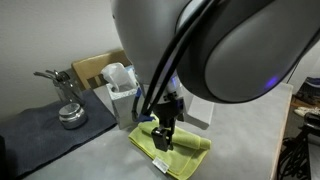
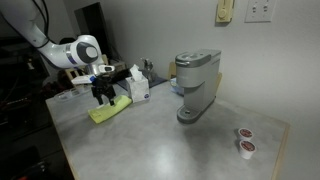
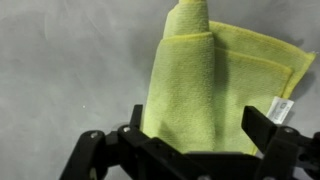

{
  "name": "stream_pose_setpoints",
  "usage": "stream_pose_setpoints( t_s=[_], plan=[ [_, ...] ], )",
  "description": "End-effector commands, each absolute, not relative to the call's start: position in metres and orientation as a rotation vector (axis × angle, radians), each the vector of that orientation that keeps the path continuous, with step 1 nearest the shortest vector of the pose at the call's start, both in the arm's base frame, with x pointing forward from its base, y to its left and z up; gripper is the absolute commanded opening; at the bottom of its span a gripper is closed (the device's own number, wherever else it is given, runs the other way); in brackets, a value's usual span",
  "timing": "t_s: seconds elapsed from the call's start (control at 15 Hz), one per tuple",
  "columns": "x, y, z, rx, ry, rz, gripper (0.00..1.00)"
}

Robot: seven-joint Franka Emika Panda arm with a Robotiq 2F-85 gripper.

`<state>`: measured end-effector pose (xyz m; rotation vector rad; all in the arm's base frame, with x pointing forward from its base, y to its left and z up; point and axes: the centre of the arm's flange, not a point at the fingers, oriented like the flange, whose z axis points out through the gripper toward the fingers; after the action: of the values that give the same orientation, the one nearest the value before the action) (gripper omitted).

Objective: Unfold the towel slightly

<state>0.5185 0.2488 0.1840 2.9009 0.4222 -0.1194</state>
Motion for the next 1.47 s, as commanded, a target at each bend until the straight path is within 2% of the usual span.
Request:
stream_pose_setpoints(
  t_s=[0.0, 0.33, 0.93, 1.33, 1.4],
  plan=[
    [0.527, 0.247, 0.164, 2.840, 0.364, -0.146, 1.00],
    [0.529, 0.242, 0.155, 2.802, 0.304, -0.150, 1.00],
    [0.534, 0.251, 0.192, 2.698, 0.217, -0.047, 1.00],
    [0.535, 0.255, 0.201, 2.726, 0.200, -0.062, 0.93],
    [0.535, 0.255, 0.200, 2.732, 0.200, -0.068, 0.94]
  ],
)
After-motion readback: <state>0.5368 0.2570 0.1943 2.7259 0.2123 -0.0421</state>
